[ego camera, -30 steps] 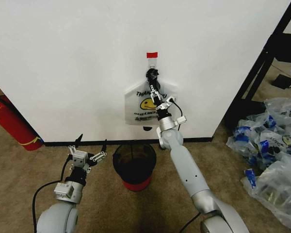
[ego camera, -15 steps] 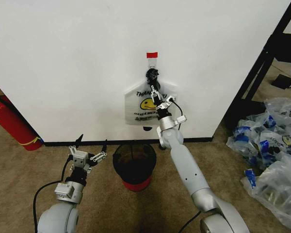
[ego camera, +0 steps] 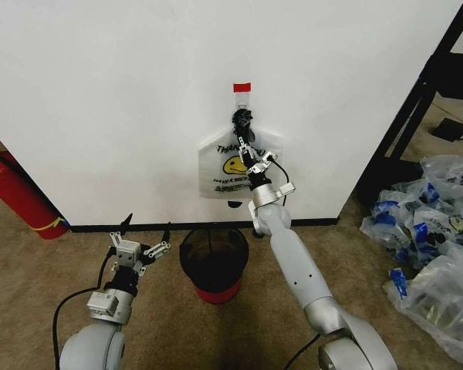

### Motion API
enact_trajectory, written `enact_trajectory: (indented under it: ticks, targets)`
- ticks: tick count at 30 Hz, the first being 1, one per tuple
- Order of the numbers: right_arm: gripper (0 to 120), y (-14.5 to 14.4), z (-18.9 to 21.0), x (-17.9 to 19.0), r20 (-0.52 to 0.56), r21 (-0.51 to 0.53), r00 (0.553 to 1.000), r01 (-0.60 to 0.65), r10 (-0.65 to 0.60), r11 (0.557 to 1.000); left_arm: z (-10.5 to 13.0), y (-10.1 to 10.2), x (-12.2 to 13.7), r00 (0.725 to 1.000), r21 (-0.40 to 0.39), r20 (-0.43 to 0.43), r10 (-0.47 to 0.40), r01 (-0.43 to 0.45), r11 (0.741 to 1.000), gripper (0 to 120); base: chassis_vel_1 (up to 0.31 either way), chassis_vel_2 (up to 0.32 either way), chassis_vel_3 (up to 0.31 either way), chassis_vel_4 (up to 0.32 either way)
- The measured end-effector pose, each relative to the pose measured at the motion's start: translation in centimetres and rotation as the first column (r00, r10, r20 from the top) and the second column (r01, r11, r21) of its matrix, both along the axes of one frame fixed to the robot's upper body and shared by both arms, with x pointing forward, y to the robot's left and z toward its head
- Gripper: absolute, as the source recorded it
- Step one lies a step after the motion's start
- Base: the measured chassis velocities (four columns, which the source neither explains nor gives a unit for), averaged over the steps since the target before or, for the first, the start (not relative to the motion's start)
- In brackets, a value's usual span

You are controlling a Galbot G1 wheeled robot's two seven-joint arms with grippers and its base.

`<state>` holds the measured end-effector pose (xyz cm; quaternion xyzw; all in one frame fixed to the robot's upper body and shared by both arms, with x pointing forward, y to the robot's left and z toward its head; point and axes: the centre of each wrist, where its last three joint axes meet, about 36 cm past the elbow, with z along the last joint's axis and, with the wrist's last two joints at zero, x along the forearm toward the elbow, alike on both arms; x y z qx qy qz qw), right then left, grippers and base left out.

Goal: Pick up the garbage bag from the wall and place it over the trash bin.

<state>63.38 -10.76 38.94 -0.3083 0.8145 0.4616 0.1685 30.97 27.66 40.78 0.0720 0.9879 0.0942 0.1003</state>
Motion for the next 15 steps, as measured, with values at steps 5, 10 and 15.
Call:
enact_trajectory:
  ticks: [5,10,15]
  targets:
    - [0,-0.1,0.2,0.2,0.001,0.0,1.0,0.003,-0.003,1.0,0.1,0.2,0.0,1.0,0.007,0.003,-0.001,0.001,1.0,100,0.0,0.0,0.0,0.0]
    - [0,0.0,0.5,0.0,0.009,0.003,1.0,0.0,0.0,1.0,0.1,0.2,0.0,1.0,0.01,0.005,-0.003,0.003,1.0,100,0.0,0.0,0.0,0.0]
    - [0,0.7,-0.1,-1.3,0.025,0.004,0.999,-0.037,0.037,0.999,0.2,0.3,0.0,1.0,0.012,0.008,-0.006,0.006,1.0,100,0.0,0.0,0.0,0.0]
